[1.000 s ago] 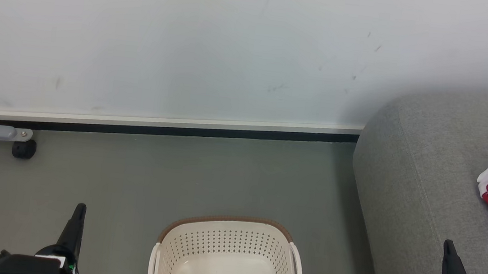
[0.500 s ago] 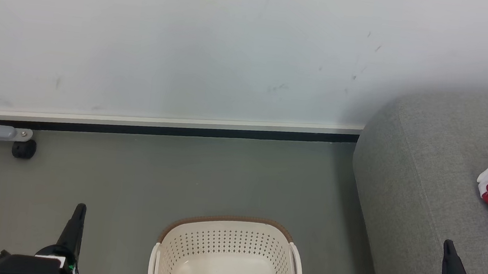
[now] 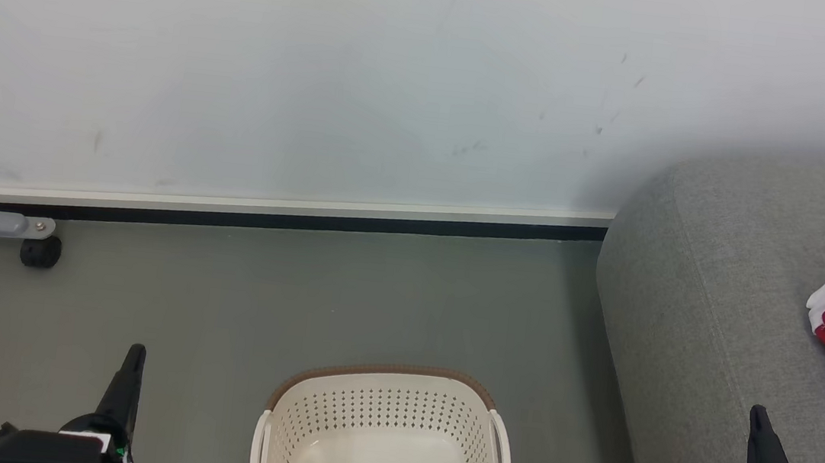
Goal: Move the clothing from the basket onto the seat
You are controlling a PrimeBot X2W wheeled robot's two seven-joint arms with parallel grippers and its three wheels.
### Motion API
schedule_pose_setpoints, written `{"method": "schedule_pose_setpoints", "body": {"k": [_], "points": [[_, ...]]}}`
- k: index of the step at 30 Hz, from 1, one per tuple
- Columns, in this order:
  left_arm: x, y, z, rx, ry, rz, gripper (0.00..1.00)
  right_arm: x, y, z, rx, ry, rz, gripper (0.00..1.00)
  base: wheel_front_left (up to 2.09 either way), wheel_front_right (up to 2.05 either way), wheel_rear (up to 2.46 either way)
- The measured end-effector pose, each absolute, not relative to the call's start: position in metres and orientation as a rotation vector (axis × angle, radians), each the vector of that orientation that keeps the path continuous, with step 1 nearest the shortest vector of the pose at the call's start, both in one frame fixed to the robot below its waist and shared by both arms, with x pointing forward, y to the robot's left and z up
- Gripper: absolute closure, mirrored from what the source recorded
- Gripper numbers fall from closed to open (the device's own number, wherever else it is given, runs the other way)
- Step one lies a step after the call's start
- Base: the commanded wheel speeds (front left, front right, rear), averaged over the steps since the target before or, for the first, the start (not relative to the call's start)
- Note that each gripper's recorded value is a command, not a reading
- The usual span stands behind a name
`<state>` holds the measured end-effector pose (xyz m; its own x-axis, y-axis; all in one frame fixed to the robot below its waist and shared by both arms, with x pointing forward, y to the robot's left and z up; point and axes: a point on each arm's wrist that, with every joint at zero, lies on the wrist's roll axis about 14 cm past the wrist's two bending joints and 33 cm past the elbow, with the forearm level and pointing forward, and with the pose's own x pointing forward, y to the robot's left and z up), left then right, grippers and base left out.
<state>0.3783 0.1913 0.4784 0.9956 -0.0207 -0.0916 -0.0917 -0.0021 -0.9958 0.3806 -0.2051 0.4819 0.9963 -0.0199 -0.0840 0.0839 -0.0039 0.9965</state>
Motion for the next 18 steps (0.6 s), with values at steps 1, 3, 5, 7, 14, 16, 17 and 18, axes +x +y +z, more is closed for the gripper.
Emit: {"method": "schedule_pose_setpoints", "body": {"k": [1, 3, 5, 7, 14, 16, 17, 18], "points": [[0.3783, 0.1913, 0.4784, -1.573, 0.088, 0.056, 1.0, 0.3806, -0.2051, 0.4819, 1.573, 0.05, -0.082, 1.0, 0.0, 0.0, 0.0], [0.3783, 0.1913, 0.4784, -1.573, 0.088, 0.056, 1.0, 0.3807, -0.2051, 0.4819, 1.573, 0.05, -0.082, 1.0, 0.0, 0.0, 0.0], [0.3783, 0.1913, 0.4784, -1.573, 0.088, 0.056, 1.0, 0.3806, -0.2051, 0.4819, 1.573, 0.05, -0.082, 1.0, 0.0, 0.0, 0.0], [0.3783, 0.1913, 0.4784, -1.573, 0.088, 0.056, 1.0, 0.3806, -0.2051, 0.4819, 1.573, 0.05, -0.082, 1.0, 0.0, 0.0, 0.0], [0.3783, 0.1913, 0.4784, -1.573, 0.088, 0.056, 1.0, 0.3806, -0.2051, 0.4819, 1.573, 0.05, -0.082, 1.0, 0.0, 0.0, 0.0], [0.3783, 0.1913, 0.4784, -1.573, 0.088, 0.056, 1.0, 0.3806, -0.2051, 0.4819, 1.573, 0.05, -0.082, 1.0, 0.0, 0.0, 0.0], [0.3783, 0.1913, 0.4784, -1.573, 0.088, 0.056, 1.0, 0.3807, -0.2051, 0.4819, 1.573, 0.05, -0.082, 1.0, 0.0, 0.0, 0.0], [0.3783, 0.1913, 0.4784, -1.573, 0.088, 0.056, 1.0, 0.3806, -0.2051, 0.4819, 1.573, 0.05, -0.082, 1.0, 0.0, 0.0, 0.0]]}}
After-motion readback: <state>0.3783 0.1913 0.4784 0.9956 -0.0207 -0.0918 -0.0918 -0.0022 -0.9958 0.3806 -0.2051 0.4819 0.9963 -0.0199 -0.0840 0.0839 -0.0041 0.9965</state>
